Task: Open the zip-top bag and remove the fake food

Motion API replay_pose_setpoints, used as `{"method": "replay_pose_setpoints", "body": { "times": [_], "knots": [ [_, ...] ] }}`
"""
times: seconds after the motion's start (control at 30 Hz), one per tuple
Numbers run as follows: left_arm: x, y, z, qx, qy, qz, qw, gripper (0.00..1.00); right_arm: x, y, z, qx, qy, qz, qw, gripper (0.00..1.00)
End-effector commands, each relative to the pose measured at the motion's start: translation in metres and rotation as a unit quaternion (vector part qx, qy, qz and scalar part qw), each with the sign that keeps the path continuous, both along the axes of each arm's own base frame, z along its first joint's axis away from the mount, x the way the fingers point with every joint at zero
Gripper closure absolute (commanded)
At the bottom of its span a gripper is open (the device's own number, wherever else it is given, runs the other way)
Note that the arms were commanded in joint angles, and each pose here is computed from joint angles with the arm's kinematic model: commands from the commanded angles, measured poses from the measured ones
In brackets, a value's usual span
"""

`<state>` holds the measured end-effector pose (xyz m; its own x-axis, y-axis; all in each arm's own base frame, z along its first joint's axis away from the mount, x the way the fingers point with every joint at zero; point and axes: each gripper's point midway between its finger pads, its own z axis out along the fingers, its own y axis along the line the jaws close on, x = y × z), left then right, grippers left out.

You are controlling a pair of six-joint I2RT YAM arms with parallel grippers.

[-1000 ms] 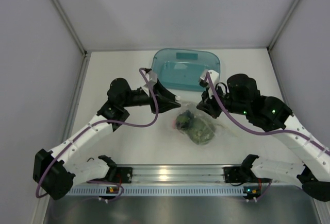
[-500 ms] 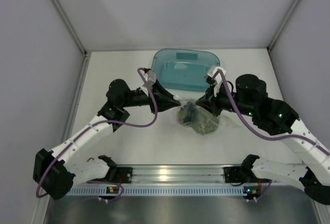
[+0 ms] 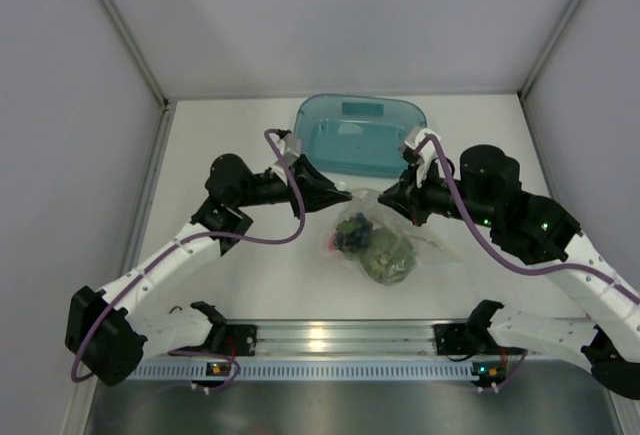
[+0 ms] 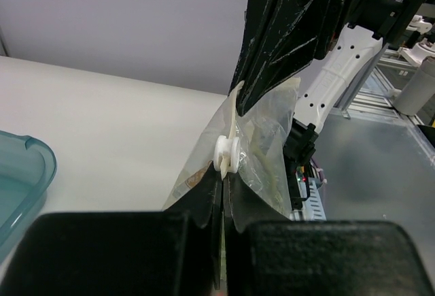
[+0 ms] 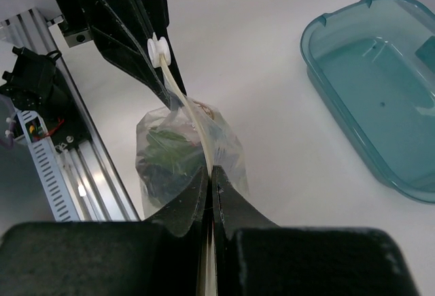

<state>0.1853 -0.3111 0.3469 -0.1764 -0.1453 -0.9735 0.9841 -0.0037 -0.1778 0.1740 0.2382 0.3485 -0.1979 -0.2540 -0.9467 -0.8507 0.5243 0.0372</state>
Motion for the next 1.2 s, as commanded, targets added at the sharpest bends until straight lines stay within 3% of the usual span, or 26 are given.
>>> {"method": "replay_pose_setpoints", "body": {
  "times": [0.0, 0.17, 0.2, 0.27, 0.4, 0.6, 0.7, 1.03, 1.17],
  "knots": [
    [-0.002, 0.003, 0.015, -0.024, -0.033, 0.0, 0.999, 1.0, -0.001, 0.001, 0.026, 0.036, -0.039, 0.0, 0.999, 1.0],
    [-0.01, 0.002, 0.017, -0.02, -0.038, -0.027, 0.999, 1.0, -0.021, 0.017, 0.026, 0.045, -0.028, 0.077, 0.996, 0.96],
    [-0.013, 0.002, 0.017, -0.02, -0.038, -0.033, 0.999, 1.0, -0.023, 0.022, 0.025, 0.044, -0.021, 0.09, 0.995, 0.89],
    [-0.015, 0.002, 0.019, -0.019, -0.039, -0.04, 0.998, 1.0, -0.027, 0.029, 0.031, 0.05, -0.016, 0.111, 0.992, 0.85],
    [-0.019, 0.002, 0.017, -0.014, -0.041, -0.059, 0.997, 1.0, -0.023, 0.04, 0.034, 0.053, -0.01, 0.122, 0.991, 0.81],
    [-0.02, 0.002, 0.014, -0.011, -0.039, -0.063, 0.997, 1.0, -0.018, 0.051, 0.047, 0.071, -0.009, 0.125, 0.99, 0.6],
    [-0.02, 0.001, 0.012, -0.009, -0.036, -0.065, 0.997, 1.0, -0.016, 0.058, 0.052, 0.08, 0.005, 0.127, 0.989, 0.54],
    [-0.02, 0.0, 0.01, -0.005, -0.032, -0.072, 0.997, 1.0, -0.007, 0.07, 0.051, 0.07, 0.015, 0.131, 0.989, 0.52],
    [-0.019, 0.0, 0.011, -0.007, -0.032, -0.068, 0.997, 1.0, -0.011, 0.077, 0.045, 0.065, 0.022, 0.144, 0.987, 0.59]
  ]
}}
